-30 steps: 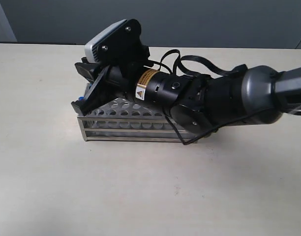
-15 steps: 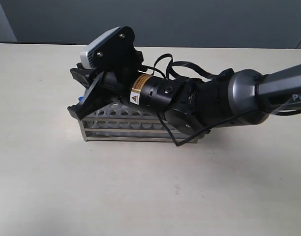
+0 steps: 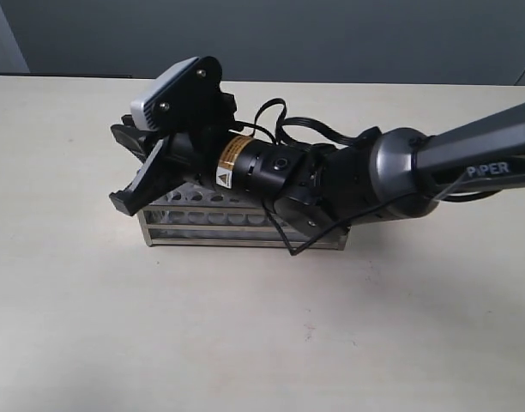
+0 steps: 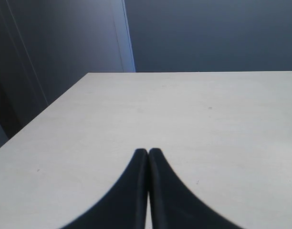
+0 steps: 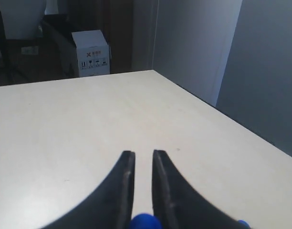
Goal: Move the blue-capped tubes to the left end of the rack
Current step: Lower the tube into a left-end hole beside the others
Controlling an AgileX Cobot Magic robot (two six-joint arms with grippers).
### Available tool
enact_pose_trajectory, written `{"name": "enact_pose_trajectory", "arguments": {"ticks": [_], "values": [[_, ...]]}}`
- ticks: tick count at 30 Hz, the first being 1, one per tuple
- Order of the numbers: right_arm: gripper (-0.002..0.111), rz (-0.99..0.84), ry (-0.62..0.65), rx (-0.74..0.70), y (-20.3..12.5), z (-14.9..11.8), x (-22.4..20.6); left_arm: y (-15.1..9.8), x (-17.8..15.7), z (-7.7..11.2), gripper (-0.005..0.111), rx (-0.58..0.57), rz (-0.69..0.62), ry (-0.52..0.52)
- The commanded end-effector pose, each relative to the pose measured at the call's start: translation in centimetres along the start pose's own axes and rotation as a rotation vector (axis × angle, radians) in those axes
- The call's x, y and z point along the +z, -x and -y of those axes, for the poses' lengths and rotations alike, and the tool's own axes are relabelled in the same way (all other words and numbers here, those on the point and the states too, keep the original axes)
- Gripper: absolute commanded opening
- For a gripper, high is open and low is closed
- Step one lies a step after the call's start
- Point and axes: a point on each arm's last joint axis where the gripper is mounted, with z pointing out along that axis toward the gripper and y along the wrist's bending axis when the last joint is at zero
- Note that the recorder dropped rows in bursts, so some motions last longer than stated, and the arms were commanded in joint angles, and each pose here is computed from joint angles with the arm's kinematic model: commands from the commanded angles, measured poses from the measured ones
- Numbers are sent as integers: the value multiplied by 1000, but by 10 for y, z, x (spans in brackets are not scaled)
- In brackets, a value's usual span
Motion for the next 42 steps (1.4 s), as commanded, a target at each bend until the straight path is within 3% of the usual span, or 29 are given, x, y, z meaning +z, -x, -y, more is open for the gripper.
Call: {"name": "enact_pose_trajectory", "arguments": {"ticks": [1, 12, 29, 42], "values": [[-1, -26, 8, 1, -5, 0, 12, 0, 0, 0, 0, -3, 10, 2], [-1, -51, 34, 17, -16, -2, 21, 0, 0, 0, 0, -3, 10, 2], [-1, -39, 10, -78, 21, 3, 8, 0, 0, 0, 0, -3, 10, 2], [-1, 41, -11, -111, 14, 6, 17, 0, 0, 0, 0, -3, 10, 2]]}}
